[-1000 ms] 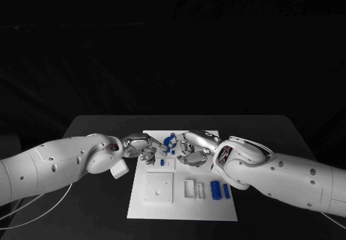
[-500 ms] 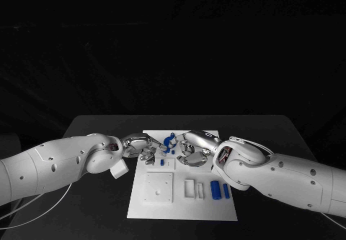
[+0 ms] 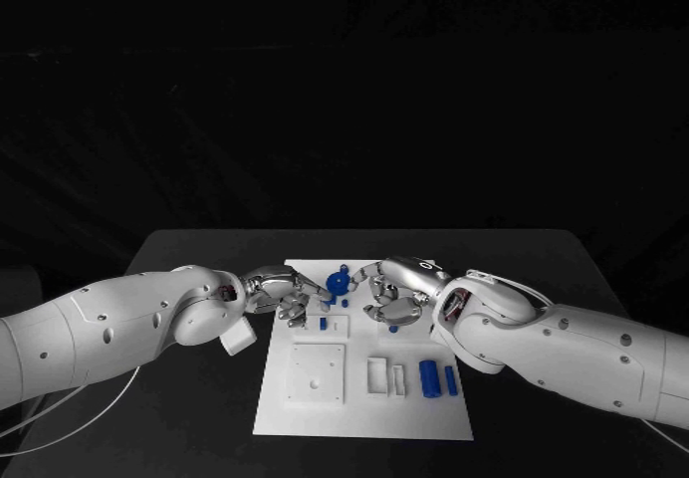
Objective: Assemble the parts on the task board
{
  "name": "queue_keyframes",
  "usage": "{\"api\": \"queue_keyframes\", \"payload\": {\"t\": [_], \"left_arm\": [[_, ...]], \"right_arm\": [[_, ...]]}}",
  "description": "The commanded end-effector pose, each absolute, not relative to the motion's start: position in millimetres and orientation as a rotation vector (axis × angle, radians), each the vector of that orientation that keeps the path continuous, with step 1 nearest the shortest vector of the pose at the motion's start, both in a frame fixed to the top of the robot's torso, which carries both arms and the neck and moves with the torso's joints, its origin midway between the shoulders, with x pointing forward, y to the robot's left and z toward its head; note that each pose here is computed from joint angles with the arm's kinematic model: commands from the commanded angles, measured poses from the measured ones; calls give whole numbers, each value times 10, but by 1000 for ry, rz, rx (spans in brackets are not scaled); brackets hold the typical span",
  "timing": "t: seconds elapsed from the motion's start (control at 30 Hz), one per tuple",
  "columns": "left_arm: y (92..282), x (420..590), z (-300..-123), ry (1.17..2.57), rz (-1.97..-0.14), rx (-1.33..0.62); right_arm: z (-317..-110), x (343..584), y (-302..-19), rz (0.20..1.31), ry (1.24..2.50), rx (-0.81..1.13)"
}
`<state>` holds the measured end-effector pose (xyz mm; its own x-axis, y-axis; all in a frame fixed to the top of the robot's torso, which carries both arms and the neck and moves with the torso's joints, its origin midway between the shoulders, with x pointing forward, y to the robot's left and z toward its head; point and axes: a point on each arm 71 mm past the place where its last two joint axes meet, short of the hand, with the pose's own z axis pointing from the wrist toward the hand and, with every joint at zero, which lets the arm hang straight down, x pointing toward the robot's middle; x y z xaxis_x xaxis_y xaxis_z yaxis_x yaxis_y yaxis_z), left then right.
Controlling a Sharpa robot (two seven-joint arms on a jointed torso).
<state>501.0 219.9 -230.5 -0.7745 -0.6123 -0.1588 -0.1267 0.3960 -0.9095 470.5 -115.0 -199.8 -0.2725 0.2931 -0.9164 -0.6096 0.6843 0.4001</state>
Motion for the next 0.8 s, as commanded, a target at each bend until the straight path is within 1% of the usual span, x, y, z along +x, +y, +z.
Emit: {"api": "queue_keyframes", "payload": {"t": [0.03, 0.13, 0.3, 0.4, 0.5, 0.63, 0.8], "left_arm": [[2260, 5041, -2334, 2173, -1199, -639], [2316, 5036, -2346, 2178, -1128, -644], [2418, 5040, -2304, 2200, -933, -613], [2481, 5078, -2241, 2227, -733, -534], [2474, 5087, -2226, 2255, -622, -466], [2397, 5101, -2258, 2276, -470, -334], [2305, 5155, -2258, 2254, -364, -236]], "right_arm": [[-1993, 4776, -1282, 869, 1609, -217], [-1972, 4870, -1419, 837, 1598, -176], [-1907, 5008, -1668, 790, 1575, -104], [-1831, 5111, -1811, 759, 1542, -63], [-1773, 5172, -1898, 743, 1519, -38], [-1703, 5235, -2001, 731, 1499, 1], [-1620, 5288, -2052, 725, 1476, 21]]}}
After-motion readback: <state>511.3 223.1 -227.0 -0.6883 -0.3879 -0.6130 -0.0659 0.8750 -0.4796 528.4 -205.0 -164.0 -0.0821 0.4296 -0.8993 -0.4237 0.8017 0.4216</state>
